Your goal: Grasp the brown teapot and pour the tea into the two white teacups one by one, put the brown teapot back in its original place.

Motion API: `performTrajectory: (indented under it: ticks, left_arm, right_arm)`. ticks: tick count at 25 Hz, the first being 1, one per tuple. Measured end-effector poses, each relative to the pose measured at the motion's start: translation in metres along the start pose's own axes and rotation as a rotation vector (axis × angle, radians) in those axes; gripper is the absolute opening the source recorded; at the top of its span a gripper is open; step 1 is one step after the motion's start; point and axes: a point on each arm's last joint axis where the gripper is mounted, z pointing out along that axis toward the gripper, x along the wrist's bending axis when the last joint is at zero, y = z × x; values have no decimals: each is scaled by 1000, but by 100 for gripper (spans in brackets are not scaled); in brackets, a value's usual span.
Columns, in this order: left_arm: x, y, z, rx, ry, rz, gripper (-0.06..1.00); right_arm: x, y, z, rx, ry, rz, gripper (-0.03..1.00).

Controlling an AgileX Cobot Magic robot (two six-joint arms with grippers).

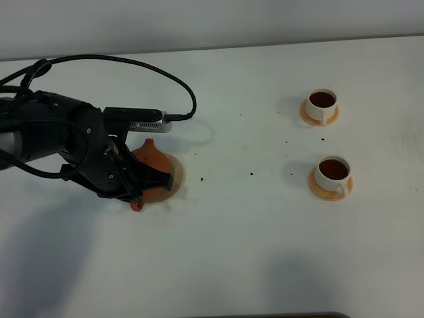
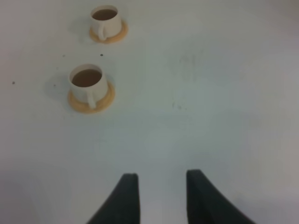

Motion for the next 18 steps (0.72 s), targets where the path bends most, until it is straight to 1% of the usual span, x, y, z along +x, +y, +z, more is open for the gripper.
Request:
performTrajectory:
  ticks: [9,18]
  left_arm:
    - [-1,2,2,-15,-10,-1,11]
    - [-2,1,8,6,-16,7,11]
  right_arm:
    - [0,0,0,0,0,0,24]
    - [0,0,0,0,0,0,24]
